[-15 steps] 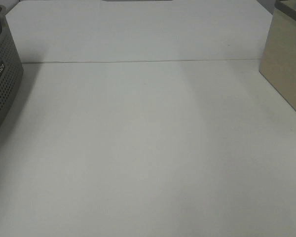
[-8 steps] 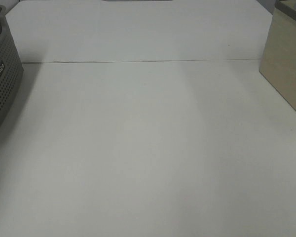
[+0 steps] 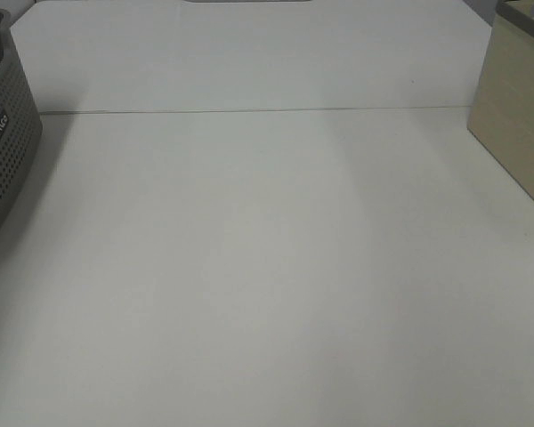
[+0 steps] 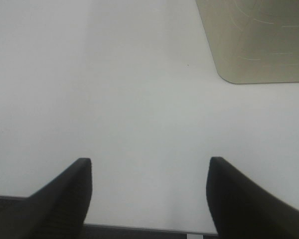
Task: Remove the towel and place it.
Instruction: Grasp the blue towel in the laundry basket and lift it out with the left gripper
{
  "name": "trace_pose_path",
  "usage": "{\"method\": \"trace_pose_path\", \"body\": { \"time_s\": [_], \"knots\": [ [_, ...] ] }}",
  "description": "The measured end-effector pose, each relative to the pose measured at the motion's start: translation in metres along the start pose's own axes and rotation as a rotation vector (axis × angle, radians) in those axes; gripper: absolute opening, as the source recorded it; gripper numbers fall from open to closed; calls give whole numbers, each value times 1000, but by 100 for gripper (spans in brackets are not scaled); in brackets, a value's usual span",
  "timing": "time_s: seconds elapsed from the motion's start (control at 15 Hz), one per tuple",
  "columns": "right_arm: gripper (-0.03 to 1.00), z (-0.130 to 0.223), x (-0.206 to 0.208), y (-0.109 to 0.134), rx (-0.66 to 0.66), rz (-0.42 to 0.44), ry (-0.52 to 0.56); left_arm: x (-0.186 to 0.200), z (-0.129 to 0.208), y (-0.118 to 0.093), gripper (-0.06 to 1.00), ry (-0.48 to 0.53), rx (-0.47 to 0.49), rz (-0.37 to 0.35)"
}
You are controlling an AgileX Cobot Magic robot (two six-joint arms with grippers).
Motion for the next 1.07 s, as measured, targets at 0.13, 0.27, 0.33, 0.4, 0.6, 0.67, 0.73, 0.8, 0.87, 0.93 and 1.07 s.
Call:
{"method": "trace_pose_path", "body": {
  "time_s": [0.13, 0.27, 0.33, 0.4, 0.6, 0.67, 0.73, 0.8, 0.87, 0.93, 1.07],
  "knots": [
    [66, 0, 0, 0, 0, 0, 0, 20, 5, 9, 0, -4, 59, -46],
    [66, 0, 0, 0, 0, 0, 0, 52, 12, 21, 0, -19, 124, -114],
    [66, 0, 0, 0, 0, 0, 0, 68, 16, 26, 0, -27, 149, -148],
    [66, 0, 0, 0, 0, 0, 0, 96, 23, 32, 0, -39, 179, -197],
    [66, 0, 0, 0, 0, 0, 0, 149, 28, 38, 0, -74, 202, -288],
    [66, 0, 0, 0, 0, 0, 0, 168, 32, 39, 0, -91, 215, -326],
    [66, 0, 0, 0, 0, 0, 0, 185, 36, 40, 0, -102, 233, -356],
    [66, 0, 0, 0, 0, 0, 0, 201, 41, 39, 0, -113, 254, -384],
    [66, 0, 0, 0, 0, 0, 0, 219, 45, 38, 0, -128, 269, -416],
    [66, 0, 0, 0, 0, 0, 0, 230, 47, 37, 0, -137, 273, -437],
    [66, 0, 0, 0, 0, 0, 0, 273, 52, 32, 0, -184, 285, -526]
  ]
}}
Point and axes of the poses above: a point on each arm's last joint axis where the gripper is mounted, x pointing back along that axis away from the gripper, y along the wrist's bending axis when the last joint is at zero, z = x × y, the point moved 8 cm from there along -x, pointing out along that axis toward the gripper, and after that the axes turned 8 degrees about -x, right-handed, at the moved point
